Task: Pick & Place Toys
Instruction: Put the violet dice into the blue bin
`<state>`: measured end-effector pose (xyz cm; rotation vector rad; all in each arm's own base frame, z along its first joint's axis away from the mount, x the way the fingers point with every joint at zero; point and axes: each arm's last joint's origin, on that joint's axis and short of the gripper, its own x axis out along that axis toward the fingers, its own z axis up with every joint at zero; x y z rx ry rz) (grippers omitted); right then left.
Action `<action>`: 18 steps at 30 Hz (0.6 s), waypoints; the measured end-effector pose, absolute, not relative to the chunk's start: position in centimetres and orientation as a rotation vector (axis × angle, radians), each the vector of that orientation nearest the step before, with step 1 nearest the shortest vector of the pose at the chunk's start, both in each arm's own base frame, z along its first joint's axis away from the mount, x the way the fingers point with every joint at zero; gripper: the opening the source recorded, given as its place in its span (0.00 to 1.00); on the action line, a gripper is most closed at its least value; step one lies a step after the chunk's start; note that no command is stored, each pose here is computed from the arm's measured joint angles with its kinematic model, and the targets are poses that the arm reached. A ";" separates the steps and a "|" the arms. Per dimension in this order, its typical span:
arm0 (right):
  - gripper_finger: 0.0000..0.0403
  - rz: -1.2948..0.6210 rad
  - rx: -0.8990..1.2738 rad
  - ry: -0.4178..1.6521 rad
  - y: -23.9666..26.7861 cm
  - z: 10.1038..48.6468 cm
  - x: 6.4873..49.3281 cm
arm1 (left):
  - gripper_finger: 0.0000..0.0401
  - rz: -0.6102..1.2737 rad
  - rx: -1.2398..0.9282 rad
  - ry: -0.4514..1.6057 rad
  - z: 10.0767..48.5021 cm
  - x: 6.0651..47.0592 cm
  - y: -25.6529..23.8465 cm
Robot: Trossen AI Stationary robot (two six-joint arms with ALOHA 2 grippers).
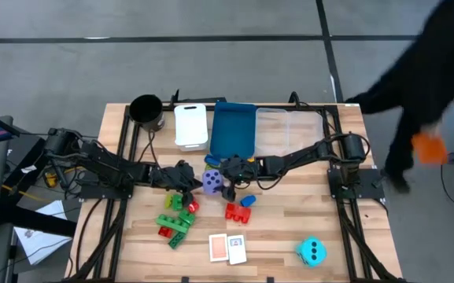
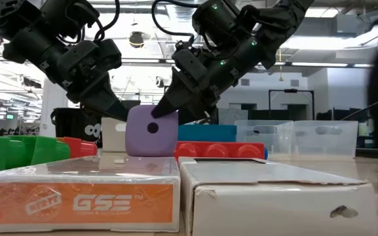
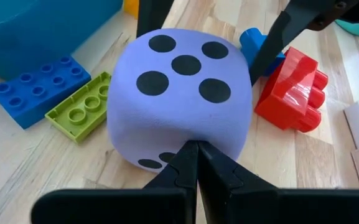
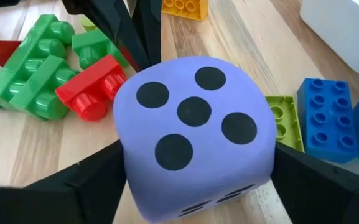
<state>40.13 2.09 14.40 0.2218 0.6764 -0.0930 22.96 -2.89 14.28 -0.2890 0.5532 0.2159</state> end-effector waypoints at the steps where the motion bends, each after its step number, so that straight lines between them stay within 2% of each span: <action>1: 0.81 -0.097 0.231 0.677 2.1 14.4 40.1 | 0.00 0.217 -0.288 0.556 14.3 23.0 -2.9; 7: 0.76 -0.117 0.288 0.670 2.1 14.4 40.2 | 0.03 0.217 -0.285 0.568 15.1 22.2 -2.8; 18: 0.75 -0.104 0.292 0.664 2.4 14.9 40.0 | 0.06 0.182 -0.329 0.392 20.7 18.3 -2.2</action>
